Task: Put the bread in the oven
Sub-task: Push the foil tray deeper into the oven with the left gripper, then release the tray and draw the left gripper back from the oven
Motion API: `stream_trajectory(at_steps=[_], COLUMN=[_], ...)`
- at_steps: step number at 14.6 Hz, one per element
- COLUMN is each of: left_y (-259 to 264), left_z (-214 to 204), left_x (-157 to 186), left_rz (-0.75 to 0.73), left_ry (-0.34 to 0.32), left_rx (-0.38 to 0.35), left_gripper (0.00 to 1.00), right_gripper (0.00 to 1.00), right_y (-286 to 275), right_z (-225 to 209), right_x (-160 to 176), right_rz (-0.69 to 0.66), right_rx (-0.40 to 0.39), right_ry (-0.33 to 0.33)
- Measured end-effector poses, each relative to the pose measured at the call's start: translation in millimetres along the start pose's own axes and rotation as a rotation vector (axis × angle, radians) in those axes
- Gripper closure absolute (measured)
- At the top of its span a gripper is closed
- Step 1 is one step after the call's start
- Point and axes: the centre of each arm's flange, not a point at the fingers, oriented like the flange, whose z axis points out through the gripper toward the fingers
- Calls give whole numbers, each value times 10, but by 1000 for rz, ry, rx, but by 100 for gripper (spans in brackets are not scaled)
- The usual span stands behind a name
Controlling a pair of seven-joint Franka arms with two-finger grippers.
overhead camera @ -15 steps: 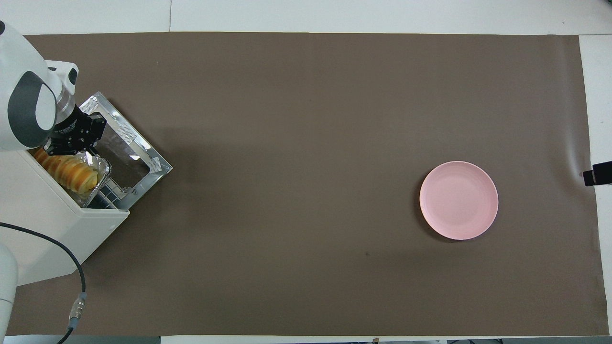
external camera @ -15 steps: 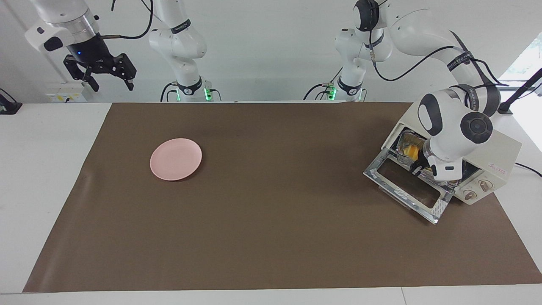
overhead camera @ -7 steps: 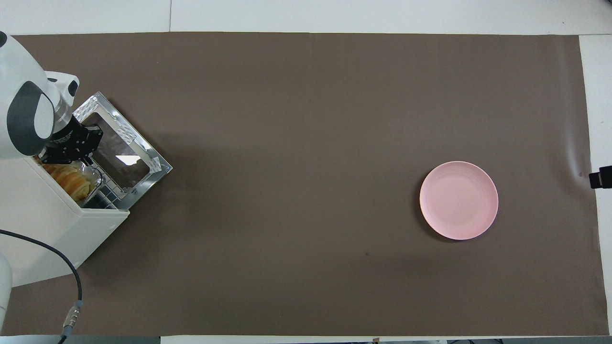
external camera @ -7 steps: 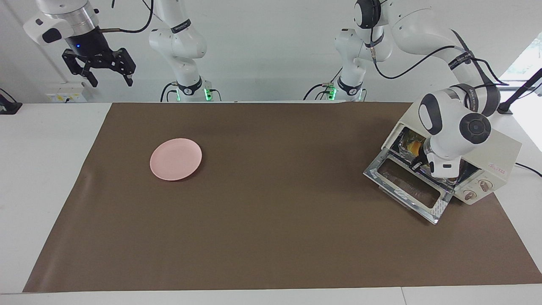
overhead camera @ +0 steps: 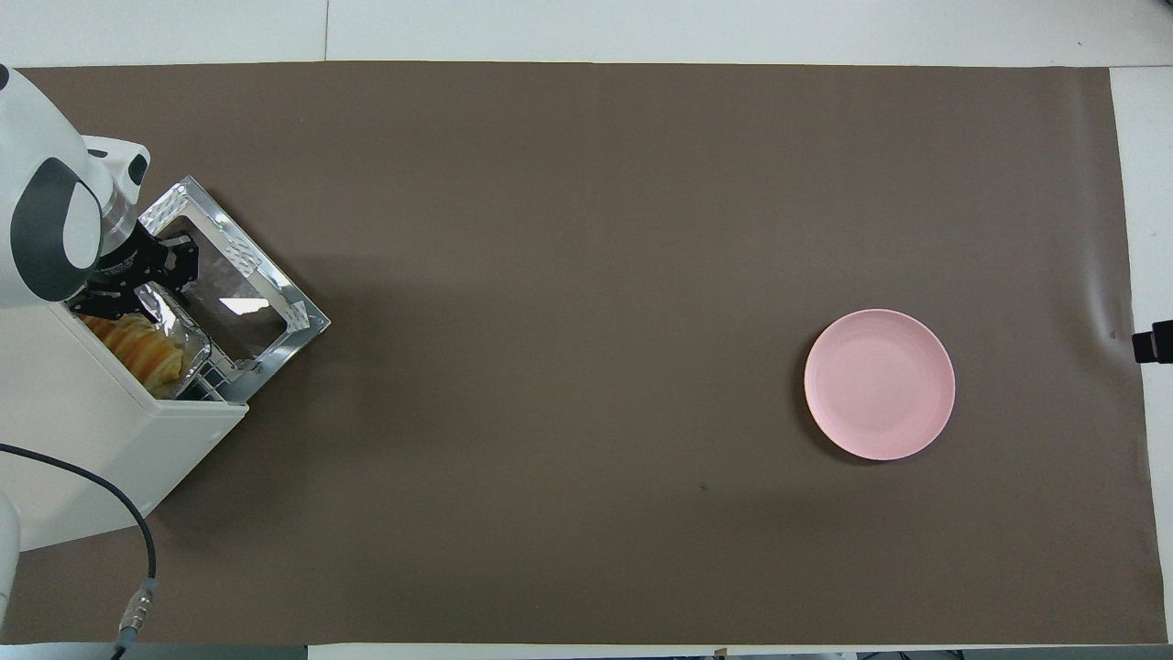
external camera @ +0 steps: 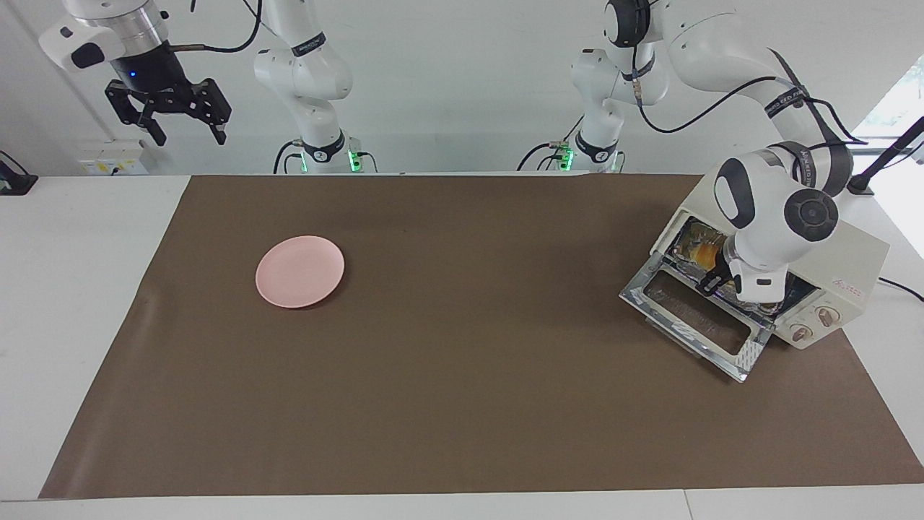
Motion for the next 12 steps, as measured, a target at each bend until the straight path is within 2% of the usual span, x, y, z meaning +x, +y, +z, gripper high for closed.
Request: stream_trajectory(at_steps=[3,4,9,12], left_y=[67,95,375,427], left_z=[-138,-220,-756,-946], left_x=[3,-15,-259,-402], left_rz=[14,26,115,176], left_ry=[56,70,138,114], left_rx=[-37,-46,-82,-64], left_gripper=[5,0,0,0], right_gripper=[0,0,0,0], right_y=[-4,-5,-8,-8], right_z=[-24,-29,-44,-45], right_x=[-17,-21,-32,-33], right_rz=[0,0,0,0], right_rx=[-1,-2,-3,-3], right_ry=[5,6,9,9])
